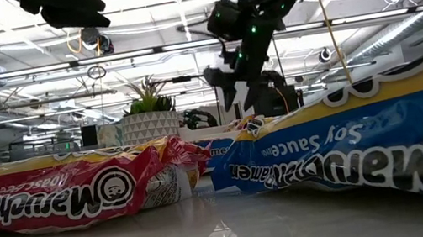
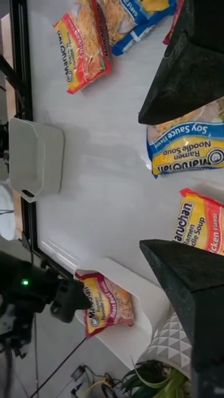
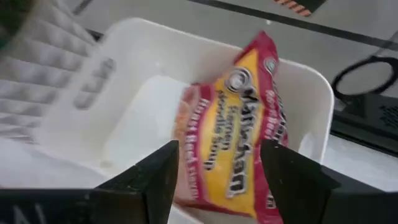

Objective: Sort Maruchan noodles
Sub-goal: Put the top red noodle pack into the white bin

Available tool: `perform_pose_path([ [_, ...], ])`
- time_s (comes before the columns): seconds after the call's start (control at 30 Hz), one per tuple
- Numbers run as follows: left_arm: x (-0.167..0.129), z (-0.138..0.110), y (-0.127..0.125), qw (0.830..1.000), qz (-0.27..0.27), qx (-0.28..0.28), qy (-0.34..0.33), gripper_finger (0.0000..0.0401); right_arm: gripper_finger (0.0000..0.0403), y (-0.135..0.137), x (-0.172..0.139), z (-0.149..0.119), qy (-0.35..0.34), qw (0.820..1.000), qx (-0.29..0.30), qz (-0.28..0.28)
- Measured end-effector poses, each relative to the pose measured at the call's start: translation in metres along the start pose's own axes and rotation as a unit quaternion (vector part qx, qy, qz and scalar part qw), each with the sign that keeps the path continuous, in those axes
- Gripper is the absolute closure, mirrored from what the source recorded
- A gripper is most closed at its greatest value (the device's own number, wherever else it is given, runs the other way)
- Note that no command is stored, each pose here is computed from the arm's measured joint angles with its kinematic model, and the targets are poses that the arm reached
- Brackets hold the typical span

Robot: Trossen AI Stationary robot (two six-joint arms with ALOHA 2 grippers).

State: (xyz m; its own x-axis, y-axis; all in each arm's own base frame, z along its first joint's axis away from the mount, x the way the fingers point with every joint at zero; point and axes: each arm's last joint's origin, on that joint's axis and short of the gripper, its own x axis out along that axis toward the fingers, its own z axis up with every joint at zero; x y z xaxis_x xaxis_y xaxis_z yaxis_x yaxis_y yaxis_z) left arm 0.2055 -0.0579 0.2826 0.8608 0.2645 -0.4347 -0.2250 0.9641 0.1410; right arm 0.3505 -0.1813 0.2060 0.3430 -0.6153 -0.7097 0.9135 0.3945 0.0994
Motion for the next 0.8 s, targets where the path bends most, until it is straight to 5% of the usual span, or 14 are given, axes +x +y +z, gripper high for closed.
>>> perform_pose_path([
  [0.8,0.0,-0.003,0.001,1.0,0.002,0.012,0.013,0.008,0.0183,-0.017,0.026,0.008,-0.021,0.999,0.005,-0.04],
])
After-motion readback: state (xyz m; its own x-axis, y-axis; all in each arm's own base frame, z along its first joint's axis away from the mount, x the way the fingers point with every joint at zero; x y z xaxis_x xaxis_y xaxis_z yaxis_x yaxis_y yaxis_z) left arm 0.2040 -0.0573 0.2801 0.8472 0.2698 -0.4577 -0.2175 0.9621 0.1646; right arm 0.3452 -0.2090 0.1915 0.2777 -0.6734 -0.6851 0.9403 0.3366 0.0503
